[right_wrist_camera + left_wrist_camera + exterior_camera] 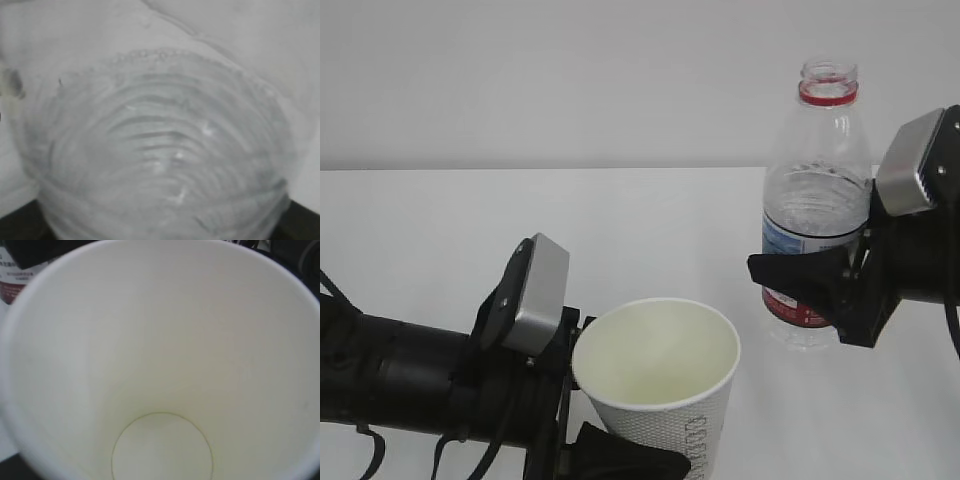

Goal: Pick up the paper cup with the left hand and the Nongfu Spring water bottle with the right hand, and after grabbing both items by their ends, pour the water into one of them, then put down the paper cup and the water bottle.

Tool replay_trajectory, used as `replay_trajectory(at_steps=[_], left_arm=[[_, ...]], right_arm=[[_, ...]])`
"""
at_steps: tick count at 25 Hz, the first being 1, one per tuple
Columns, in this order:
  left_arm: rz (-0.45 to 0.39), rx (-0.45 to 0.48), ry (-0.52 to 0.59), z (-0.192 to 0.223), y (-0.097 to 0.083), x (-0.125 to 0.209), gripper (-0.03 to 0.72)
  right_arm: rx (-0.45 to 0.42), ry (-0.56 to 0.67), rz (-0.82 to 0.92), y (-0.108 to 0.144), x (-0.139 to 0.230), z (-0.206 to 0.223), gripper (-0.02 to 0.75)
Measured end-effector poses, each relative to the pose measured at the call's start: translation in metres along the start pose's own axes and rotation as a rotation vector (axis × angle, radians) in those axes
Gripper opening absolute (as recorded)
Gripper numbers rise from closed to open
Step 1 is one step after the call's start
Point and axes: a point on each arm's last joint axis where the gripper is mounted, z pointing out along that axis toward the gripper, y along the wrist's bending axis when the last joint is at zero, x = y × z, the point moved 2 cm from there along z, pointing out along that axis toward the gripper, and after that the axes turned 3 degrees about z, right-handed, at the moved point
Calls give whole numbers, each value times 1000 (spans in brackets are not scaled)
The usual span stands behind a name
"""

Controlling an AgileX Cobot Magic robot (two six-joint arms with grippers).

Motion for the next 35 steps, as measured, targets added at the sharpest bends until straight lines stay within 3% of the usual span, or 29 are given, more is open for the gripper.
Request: replay_trajectory(at_steps=[11,21,35], left_arm=[[-1,0,-2,1,-1,0,534],[-1,-1,0,1,0,0,531],[0,-15,30,1,1,3,531]], right_arm=[[-73,-2,-119,26,-28,23,521],[-41,42,-215,22,-29,26,521],[-39,48,-532,21,-28,25,521]])
